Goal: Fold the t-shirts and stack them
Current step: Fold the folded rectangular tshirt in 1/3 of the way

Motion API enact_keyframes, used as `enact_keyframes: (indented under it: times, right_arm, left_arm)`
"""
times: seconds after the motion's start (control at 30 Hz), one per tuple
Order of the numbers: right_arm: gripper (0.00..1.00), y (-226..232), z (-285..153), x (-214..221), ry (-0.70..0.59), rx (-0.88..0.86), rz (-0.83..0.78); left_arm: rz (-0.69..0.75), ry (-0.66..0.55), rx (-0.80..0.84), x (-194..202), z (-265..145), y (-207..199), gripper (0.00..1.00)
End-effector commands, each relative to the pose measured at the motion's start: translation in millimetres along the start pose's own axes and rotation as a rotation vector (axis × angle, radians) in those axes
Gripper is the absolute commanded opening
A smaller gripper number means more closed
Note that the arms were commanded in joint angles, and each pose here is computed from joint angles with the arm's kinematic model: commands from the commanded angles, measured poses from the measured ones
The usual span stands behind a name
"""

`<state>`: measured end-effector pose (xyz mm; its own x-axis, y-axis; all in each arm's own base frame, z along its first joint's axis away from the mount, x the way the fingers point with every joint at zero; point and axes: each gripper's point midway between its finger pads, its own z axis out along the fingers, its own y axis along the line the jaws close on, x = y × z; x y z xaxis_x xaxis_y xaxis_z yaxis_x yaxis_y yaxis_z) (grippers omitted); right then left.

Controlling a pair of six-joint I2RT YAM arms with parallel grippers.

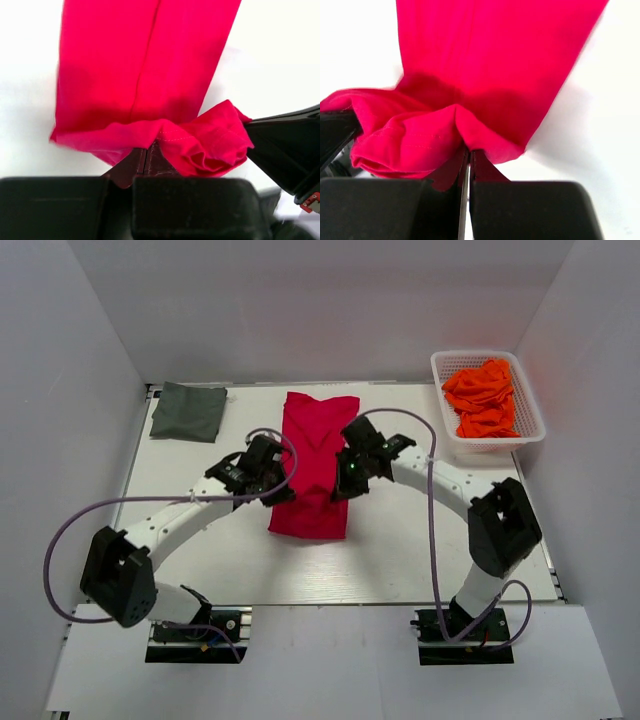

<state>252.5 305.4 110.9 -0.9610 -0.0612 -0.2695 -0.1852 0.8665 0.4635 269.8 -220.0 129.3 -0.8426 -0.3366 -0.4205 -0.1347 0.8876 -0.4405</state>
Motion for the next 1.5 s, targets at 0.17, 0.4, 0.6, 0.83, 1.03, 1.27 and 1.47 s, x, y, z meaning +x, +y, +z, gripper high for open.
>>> enact_keyframes:
  times: [0.17,0.4,0.6,0.83,1.03,1.27,1.47]
  right_arm:
    - [0.00,-14.6,-9.8,-88.1,-0.091,0.017,-0.035]
    - [0.00,-21.0,1.6,-126.8,-0.095,-0.026,-0.022]
    - [0.00,-33.0,15.2,-138.7,-0.084,-0.034,0.010]
    - [0.00,-37.7,36.3,-150.6,-0.052,-0.063,0.013]
    - [0.40,-63.2,36.7,-182.0,-0.133,0.056,0.072]
    - [0.90,-65.1,-4.1,-195.9,-0.245,0.079,-0.066]
    - [0.90,-52.1,-6.1,-109.9,-0.145,-0.076,-0.097]
  left_arm:
    - [-0.026,-0.194,-0.050,-93.0,24.8,-20.9,0.00]
    - [0.012,-0.163,-0.048,-114.3,58.5,-29.7,0.00]
    - [0.017,-0.137,-0.046,-120.5,80.3,-25.2,0.00]
    - [-0.005,-0.140,-0.068,-131.3,94.3,-15.1,0.00]
    - [-0.017,-0.146,-0.044,-161.9,112.9,-27.0,1.00]
    - [-0.006,-0.159,-0.118,-166.2,90.9,-12.4,1.00]
    - [0.001,-0.047,-0.102,-86.8,61.9,27.3,1.00]
